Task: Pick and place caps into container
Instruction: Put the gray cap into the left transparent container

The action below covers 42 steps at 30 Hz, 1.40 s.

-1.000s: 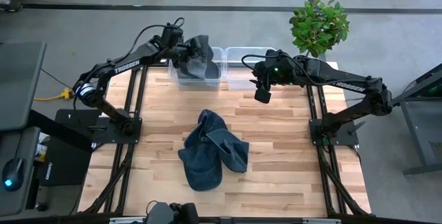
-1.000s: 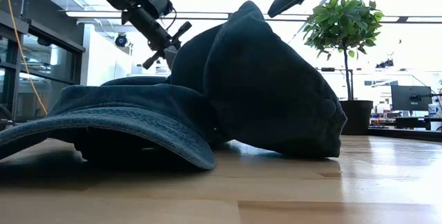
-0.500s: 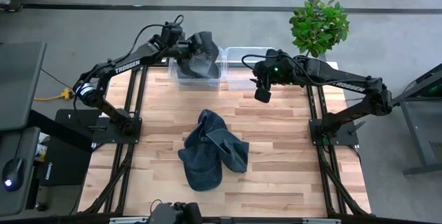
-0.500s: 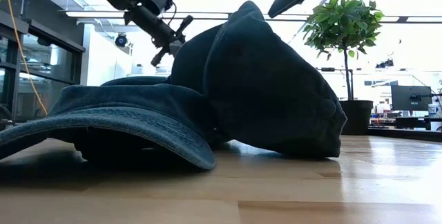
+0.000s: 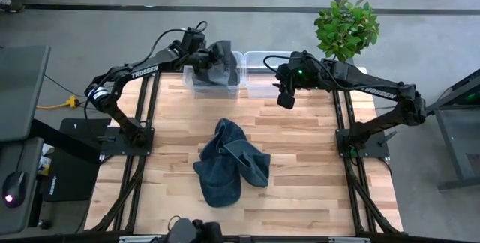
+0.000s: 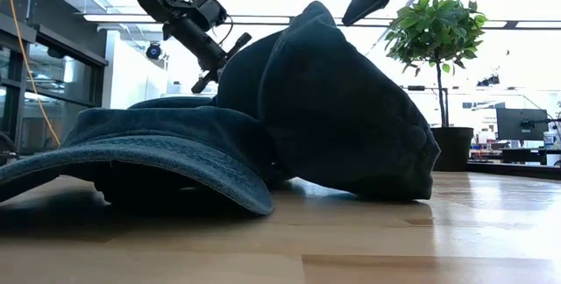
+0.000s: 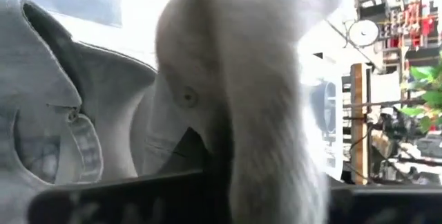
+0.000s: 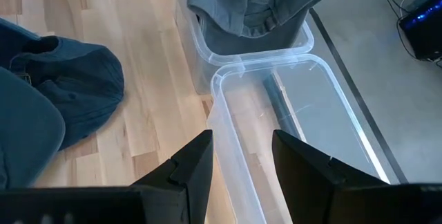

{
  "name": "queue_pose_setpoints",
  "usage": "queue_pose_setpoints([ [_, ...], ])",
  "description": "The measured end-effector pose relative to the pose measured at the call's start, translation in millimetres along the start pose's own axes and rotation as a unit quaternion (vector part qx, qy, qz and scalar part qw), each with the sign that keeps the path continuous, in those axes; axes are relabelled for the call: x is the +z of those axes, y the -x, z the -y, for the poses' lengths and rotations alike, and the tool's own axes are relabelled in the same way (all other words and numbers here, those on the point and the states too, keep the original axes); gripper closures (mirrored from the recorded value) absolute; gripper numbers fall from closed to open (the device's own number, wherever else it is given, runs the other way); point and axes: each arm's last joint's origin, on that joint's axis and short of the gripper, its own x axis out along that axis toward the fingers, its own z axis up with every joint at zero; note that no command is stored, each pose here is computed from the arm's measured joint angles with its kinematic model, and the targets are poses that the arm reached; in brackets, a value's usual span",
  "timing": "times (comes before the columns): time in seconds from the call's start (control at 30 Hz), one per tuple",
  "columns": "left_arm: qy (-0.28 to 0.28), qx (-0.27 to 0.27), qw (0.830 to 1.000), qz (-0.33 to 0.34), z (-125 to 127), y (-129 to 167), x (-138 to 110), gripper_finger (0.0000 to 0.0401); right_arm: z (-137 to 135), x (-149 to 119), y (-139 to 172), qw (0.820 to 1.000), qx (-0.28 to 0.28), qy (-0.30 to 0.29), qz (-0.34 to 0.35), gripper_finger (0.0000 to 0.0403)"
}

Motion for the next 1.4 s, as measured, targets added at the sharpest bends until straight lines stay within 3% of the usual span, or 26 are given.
queue_pose_setpoints([
  [0.3, -0.029, 0.02, 0.999, -0.017, -4.4, 0.2, -2.6, 0.0199, -0.5, -0.8, -0.9, 1.0, 0.001, 0.01, -0.001, 0.0258],
  [0.47, -0.049, 0.023, 0.998, -0.017, -4.9, 0.2, -2.8, 0.015, -2.8, -6.9, -7.7, 1.0, 0.003, 0.012, -0.012, 0.0258],
  [1.4, -0.191, 0.049, 0.98, -0.02, -8.7, 1.7, -3.9, 0.014, -4.3, -12.2, -15.4, 1.0, 0.02, -0.009, -0.013, 0.0258],
])
